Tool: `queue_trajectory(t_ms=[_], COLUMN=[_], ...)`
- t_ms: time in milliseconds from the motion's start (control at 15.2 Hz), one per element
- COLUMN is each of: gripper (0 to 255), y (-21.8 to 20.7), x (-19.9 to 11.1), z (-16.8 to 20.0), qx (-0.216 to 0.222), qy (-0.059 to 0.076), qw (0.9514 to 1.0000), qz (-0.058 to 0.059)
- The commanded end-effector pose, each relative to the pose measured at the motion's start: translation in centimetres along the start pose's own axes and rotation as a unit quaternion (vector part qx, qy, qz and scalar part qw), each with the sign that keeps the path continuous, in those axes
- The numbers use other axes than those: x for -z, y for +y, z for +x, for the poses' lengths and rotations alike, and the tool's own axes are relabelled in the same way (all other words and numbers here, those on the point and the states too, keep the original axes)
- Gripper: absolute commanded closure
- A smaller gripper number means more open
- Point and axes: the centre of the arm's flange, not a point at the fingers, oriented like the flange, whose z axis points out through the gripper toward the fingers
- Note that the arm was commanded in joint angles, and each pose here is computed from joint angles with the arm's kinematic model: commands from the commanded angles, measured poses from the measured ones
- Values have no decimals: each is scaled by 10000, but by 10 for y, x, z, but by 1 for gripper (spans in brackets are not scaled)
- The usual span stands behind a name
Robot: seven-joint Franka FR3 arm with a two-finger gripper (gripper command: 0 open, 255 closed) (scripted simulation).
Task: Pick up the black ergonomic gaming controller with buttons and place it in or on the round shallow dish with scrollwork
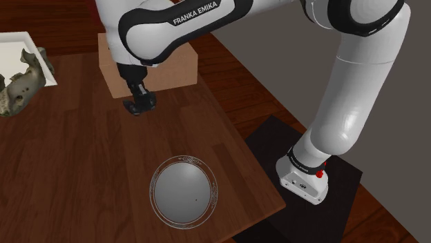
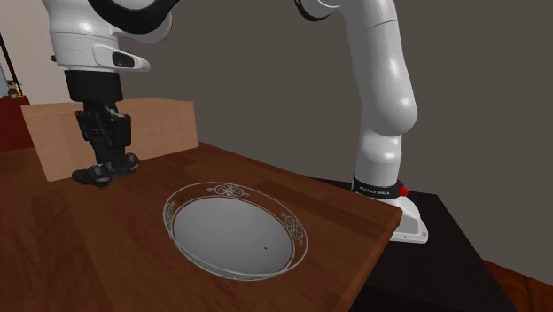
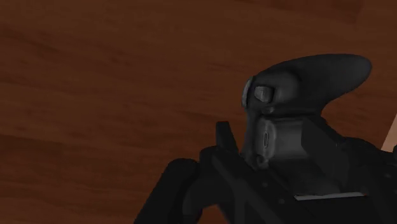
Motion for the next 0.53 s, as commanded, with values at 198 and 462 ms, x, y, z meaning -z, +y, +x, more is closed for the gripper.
queue_trajectory(t_ms=[198,462], gripper=[255,255], y=[-3,5], x=[-18,-17], z=[3,3], qx=[17,17], qy=[133,131], qw=[9997,9997], qz=[-215,-215])
